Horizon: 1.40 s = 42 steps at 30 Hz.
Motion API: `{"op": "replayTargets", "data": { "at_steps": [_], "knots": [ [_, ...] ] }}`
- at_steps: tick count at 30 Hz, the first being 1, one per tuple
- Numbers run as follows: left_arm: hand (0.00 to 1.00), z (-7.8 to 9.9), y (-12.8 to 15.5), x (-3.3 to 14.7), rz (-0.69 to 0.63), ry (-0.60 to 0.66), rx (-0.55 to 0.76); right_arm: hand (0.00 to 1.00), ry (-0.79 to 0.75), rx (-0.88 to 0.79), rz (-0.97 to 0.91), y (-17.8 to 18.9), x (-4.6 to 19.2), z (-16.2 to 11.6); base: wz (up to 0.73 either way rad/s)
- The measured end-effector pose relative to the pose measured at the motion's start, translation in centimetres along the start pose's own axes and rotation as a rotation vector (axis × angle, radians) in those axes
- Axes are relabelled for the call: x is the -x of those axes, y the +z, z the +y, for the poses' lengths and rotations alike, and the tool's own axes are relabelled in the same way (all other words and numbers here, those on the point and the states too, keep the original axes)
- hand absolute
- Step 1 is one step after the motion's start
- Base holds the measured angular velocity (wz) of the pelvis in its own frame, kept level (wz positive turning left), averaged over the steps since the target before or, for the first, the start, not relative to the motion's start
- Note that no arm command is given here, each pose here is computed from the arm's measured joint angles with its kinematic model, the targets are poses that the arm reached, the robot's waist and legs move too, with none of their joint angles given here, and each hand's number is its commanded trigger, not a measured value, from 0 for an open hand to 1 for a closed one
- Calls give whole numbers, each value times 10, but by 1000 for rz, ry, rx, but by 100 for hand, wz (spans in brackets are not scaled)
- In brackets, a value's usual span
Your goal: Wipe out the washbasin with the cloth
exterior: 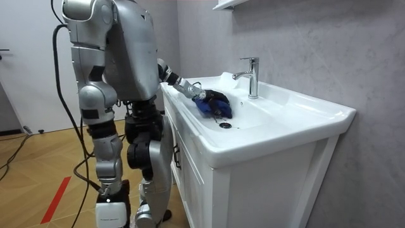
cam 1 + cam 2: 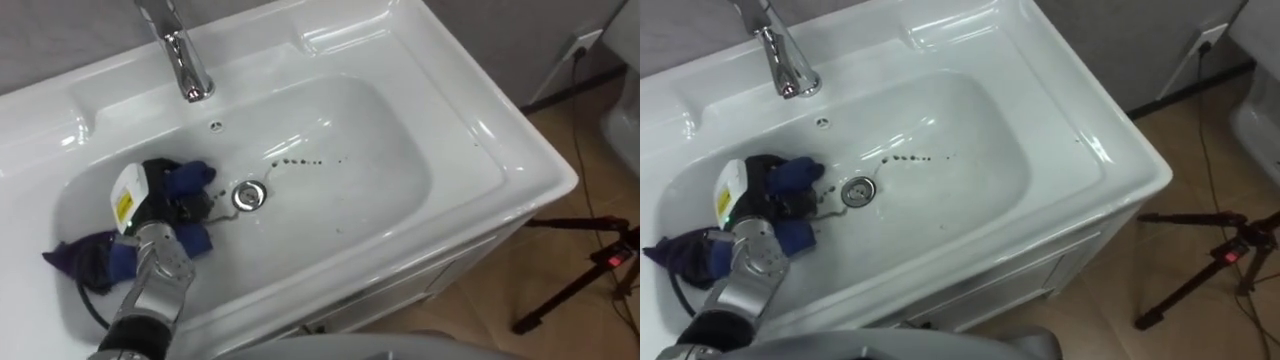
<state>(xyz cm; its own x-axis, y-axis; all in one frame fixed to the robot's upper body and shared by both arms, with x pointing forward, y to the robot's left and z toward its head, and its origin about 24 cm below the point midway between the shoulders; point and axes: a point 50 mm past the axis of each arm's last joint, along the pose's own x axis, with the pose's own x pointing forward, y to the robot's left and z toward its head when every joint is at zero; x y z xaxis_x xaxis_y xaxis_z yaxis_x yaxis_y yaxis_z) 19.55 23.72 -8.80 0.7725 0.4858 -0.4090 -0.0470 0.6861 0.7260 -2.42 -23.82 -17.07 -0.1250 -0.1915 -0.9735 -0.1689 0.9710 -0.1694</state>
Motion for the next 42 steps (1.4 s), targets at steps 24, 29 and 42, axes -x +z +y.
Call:
{"op": "replayTargets", "data": {
  "at_steps": [24,29,42],
  "knots": [
    [100,-1,-7,-7,0,-90,-338,0,-16,-58,51,-9,0,-8,-8],
    [100,-3,-12,-5,-1,-90,-400,0,-34,-85,51,-10,1,-10,-1],
    [100,-12,-22,4,36,-55,-373,0,-51,-82,64,-16,1,-11,-1]
  ]
}}
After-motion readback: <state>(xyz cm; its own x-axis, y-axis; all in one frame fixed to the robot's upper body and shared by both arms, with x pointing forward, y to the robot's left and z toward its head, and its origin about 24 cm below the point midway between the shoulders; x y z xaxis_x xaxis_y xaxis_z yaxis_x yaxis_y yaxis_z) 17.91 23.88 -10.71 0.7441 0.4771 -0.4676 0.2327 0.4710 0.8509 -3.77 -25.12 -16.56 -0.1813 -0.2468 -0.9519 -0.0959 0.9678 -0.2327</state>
